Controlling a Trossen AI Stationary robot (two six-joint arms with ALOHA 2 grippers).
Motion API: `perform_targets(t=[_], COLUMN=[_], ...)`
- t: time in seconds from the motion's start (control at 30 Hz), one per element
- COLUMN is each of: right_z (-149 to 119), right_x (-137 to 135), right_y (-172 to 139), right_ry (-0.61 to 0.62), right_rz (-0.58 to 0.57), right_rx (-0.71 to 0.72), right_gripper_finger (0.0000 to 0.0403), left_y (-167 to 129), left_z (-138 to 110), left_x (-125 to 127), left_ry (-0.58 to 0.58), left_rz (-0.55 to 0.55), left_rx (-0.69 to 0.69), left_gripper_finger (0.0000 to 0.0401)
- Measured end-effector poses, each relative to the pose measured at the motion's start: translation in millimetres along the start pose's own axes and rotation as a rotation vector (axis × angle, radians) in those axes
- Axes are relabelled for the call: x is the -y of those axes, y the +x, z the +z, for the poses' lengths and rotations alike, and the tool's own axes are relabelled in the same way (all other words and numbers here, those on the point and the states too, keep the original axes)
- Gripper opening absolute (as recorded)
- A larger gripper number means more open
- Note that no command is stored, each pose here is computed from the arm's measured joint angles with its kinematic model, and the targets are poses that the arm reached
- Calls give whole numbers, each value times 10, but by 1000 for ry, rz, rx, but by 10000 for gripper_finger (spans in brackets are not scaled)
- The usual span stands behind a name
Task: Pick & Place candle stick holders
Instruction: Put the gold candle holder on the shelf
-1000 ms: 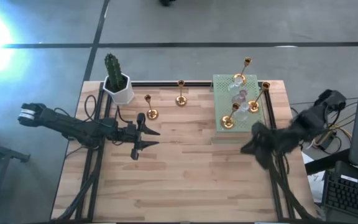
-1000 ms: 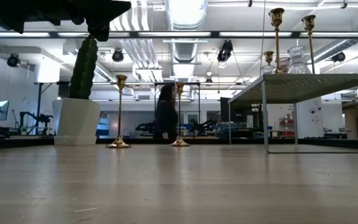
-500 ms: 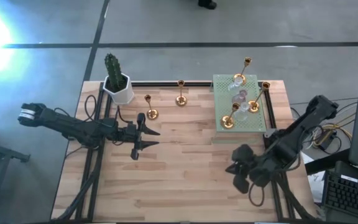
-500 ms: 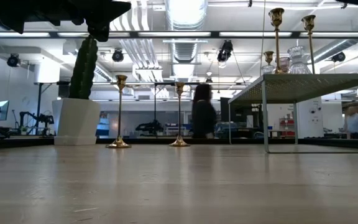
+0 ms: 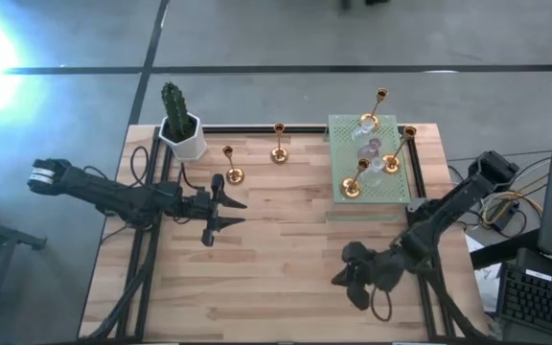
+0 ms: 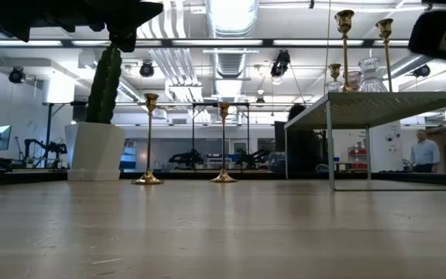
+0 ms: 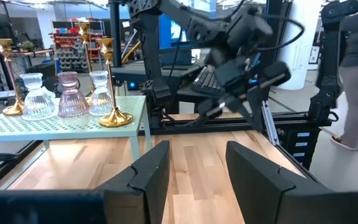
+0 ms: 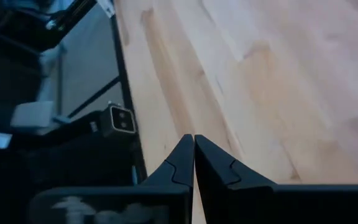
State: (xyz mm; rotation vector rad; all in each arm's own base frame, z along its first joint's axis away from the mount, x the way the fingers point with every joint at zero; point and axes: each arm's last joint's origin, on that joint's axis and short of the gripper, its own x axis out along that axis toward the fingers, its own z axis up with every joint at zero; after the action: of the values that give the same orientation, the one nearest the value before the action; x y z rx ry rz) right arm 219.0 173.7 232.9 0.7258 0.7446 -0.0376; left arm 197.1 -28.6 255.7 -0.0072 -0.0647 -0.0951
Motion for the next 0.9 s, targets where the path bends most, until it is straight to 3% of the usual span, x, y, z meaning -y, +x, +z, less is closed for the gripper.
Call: perform_targets(t=[0.1,0.33,0.47,0.7,0.9], right_z=[44,337,433,356,221], right_x=[142,254,411,709,700], right_y=[92,189,189,136,-41], right_ry=[3,-169,-198,-195,-262], right_rz=[65,182,220,349,547], right_rx=[-25,-38,-27,15,100], right_gripper_finger=[8,8,8,8,8], left_y=[0,0,0,0,0], left_z=[-3,-15,-15,-18,-22], left_x=[0,0,-1,-1,-1], left_ry=[0,1,1,1,1], left_rz=[0,0,0,0,0], left_rx=[-3,-15,-16,-19,-22], left_gripper_finger=[163,163,163,163,163])
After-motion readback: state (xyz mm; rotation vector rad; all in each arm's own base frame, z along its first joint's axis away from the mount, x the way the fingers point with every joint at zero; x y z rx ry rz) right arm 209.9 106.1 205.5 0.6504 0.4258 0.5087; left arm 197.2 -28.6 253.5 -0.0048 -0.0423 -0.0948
